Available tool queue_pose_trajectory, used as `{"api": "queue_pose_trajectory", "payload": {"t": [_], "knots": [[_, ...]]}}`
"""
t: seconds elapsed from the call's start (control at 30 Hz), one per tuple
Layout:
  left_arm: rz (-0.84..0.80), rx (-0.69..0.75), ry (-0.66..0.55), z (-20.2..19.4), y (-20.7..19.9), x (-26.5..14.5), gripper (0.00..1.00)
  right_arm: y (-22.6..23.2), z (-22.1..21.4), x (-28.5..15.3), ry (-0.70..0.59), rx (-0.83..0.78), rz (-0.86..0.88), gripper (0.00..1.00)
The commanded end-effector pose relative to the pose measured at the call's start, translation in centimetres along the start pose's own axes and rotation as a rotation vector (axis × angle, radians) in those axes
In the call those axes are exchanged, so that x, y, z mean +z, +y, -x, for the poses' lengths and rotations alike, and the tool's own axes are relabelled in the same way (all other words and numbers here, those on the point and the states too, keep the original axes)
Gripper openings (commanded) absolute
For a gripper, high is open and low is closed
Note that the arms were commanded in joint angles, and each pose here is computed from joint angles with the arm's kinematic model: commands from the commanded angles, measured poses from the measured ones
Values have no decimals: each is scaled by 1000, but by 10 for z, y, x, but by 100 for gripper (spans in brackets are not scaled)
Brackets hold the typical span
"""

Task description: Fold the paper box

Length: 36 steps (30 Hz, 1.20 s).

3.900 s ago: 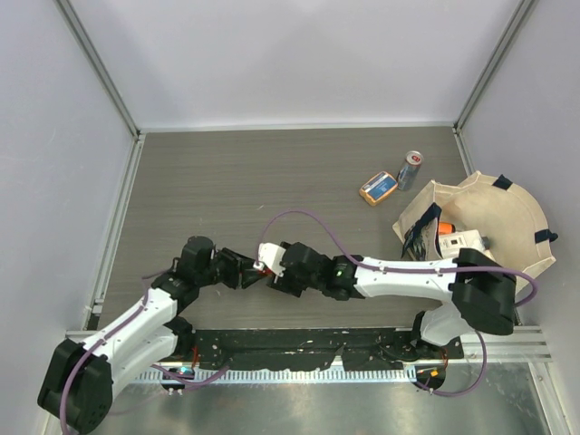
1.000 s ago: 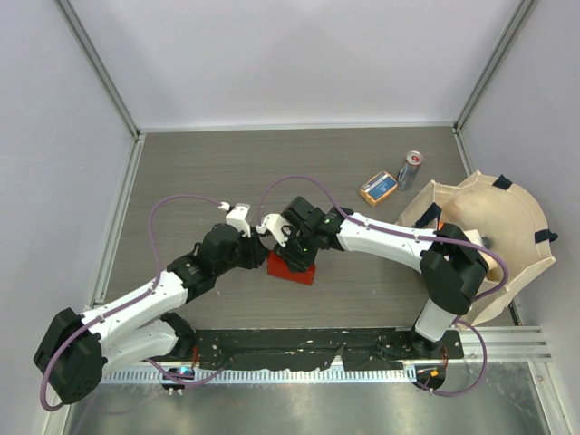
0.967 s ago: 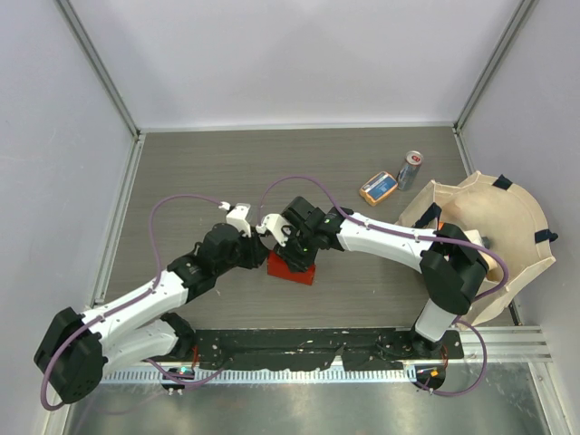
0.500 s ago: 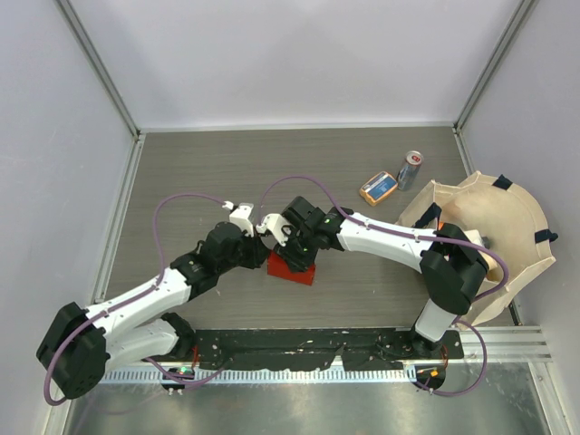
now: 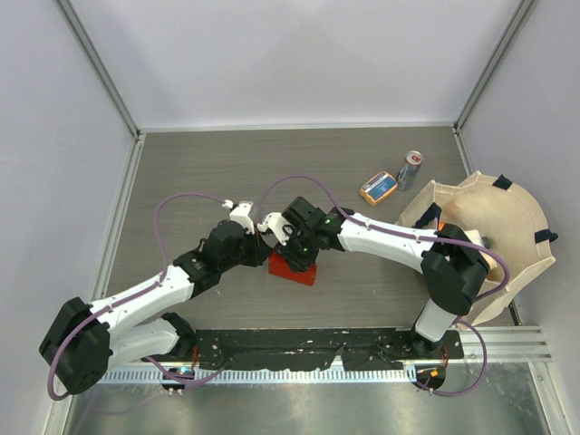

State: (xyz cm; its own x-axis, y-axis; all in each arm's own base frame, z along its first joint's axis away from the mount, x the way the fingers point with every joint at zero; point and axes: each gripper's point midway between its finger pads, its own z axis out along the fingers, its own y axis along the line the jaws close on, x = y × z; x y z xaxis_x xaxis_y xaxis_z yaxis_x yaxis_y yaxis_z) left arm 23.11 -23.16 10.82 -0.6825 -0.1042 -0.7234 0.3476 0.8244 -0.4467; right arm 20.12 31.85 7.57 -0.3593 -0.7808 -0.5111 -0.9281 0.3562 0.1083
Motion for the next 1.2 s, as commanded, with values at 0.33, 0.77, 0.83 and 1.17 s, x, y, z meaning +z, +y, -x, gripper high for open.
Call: {"api": "queue_pose_trajectory", "payload": {"t": [0.33, 0.77, 0.83, 1.17], "knots": [[-87, -126, -25, 17, -32, -3, 0, -8, 6, -1, -23, -8, -69, 22], [49, -46, -10, -10, 3, -2, 0, -14, 11, -1, -54, -2, -109, 23], [62, -35, -8, -12, 6, -2, 0, -18, 12, -2, -66, 0, -138, 24], [135, 14, -7, -24, 20, -7, 0, -35, 22, -14, -153, -27, -275, 28]]}}
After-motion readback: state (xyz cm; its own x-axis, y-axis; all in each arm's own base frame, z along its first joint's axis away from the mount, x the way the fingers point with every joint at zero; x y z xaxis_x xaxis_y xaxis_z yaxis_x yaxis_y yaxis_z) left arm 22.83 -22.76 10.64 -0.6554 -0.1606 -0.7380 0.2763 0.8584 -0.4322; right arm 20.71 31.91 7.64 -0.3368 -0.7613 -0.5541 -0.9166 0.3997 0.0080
